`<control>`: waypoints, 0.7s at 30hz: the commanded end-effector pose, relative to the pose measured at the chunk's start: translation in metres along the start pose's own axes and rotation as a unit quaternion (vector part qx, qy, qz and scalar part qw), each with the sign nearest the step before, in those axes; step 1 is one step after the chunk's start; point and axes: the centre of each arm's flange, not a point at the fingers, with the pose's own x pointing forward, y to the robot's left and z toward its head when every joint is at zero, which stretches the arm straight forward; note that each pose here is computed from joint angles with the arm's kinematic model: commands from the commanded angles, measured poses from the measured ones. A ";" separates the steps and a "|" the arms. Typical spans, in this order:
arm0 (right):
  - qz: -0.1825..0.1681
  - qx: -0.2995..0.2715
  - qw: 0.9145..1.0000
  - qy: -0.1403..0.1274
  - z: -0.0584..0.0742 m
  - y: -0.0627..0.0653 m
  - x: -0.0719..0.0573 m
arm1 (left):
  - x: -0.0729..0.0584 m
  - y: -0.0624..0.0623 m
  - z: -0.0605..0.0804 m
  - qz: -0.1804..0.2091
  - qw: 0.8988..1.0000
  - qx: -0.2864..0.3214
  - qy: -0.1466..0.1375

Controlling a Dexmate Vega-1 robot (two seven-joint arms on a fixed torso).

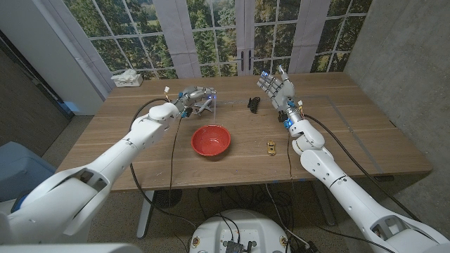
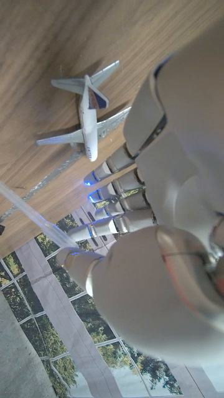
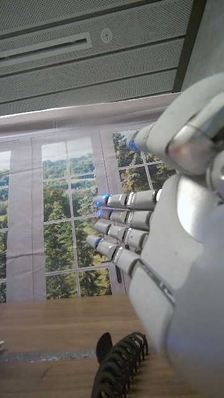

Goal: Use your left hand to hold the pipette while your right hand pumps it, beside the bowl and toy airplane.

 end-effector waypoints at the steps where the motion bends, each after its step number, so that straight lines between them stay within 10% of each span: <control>1: -0.001 -0.001 1.000 -0.004 0.001 -0.001 0.001 | 0.006 -0.003 -0.003 -0.025 0.999 0.021 0.023; 21: -0.008 -0.007 1.000 -0.002 -0.001 -0.005 0.007 | 0.004 -0.003 0.015 -0.018 0.999 0.023 -0.026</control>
